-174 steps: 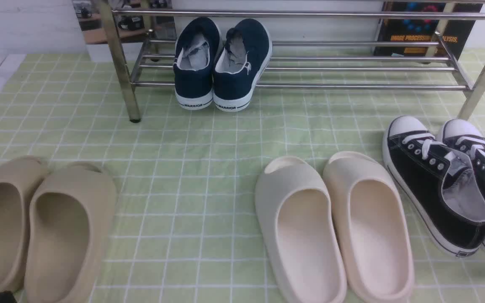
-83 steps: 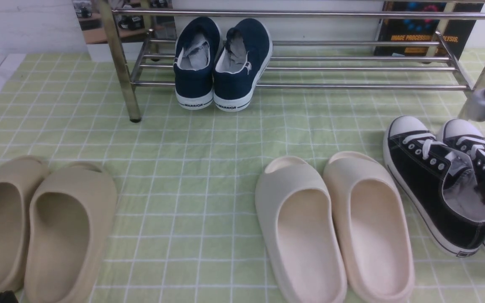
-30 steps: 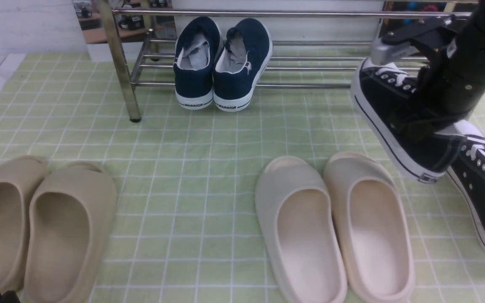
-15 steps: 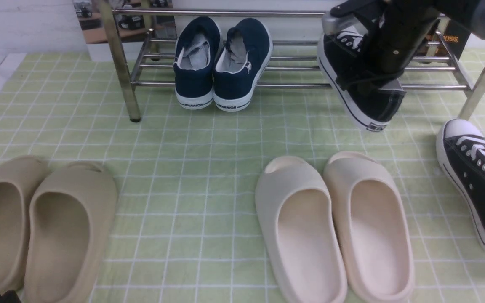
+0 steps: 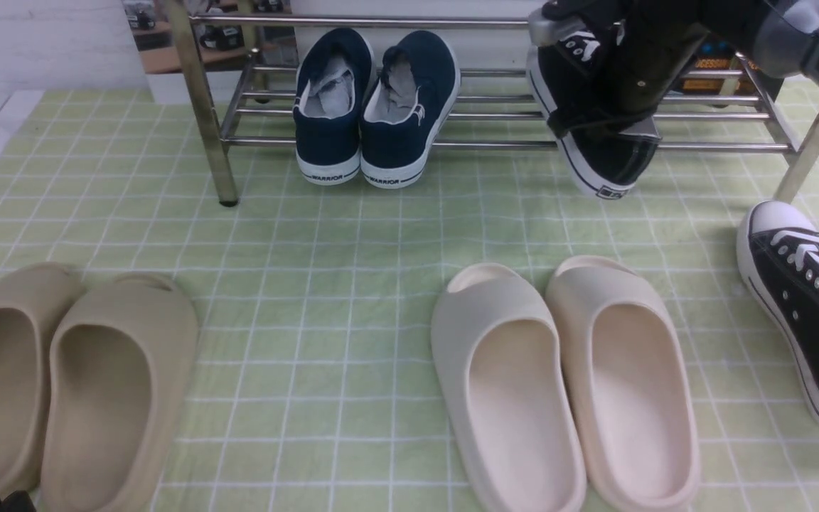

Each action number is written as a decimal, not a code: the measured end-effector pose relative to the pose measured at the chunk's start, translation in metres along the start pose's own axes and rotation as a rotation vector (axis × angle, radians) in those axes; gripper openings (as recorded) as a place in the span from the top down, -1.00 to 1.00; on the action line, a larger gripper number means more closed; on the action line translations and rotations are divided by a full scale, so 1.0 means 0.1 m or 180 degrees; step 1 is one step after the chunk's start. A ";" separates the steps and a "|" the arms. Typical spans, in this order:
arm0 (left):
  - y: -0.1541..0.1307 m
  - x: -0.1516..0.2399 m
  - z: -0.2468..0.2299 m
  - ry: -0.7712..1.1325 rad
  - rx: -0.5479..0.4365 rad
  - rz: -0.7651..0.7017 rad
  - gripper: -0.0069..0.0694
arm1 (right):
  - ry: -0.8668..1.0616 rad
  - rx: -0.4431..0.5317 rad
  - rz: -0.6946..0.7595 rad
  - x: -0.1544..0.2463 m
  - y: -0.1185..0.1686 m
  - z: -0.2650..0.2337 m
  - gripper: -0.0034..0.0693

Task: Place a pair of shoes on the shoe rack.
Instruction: Use the right arm to put a shoe into the shoe rack

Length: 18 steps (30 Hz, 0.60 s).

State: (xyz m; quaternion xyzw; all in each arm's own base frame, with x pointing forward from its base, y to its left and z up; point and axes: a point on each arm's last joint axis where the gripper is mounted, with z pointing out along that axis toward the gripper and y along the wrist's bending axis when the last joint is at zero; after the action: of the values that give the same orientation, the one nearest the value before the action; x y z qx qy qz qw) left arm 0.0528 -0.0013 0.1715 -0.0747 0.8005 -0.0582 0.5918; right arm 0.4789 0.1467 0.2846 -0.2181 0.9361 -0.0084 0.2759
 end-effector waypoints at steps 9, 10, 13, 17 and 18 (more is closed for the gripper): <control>0.00 0.00 0.00 0.0000 0.0000 0.0000 0.42 | -0.0047 0.0050 0.0101 -0.03 -0.03 -0.26 -0.02; 0.00 0.00 0.00 0.0000 0.0000 0.0000 0.42 | -0.0019 0.0048 0.0104 -0.02 -0.04 -0.34 -0.12; 0.00 0.00 0.00 0.0000 0.0000 0.0000 0.41 | 0.0071 0.0048 0.0079 0.01 -0.05 -0.60 -0.30; 0.00 0.00 0.00 0.0000 0.0000 0.0000 0.41 | 0.0029 0.0100 0.0009 0.03 -0.07 -0.81 -0.29; 0.00 0.00 0.00 0.0000 0.0000 0.0000 0.41 | 0.0042 0.0109 0.0000 0.05 -0.07 -0.84 -0.25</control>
State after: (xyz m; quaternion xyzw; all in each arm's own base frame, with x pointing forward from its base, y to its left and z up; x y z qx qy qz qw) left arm 0.0528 -0.0013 0.1715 -0.0747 0.8005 -0.0582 0.5918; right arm 0.4342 0.1291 0.3541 -0.2133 0.9376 -0.0259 0.2734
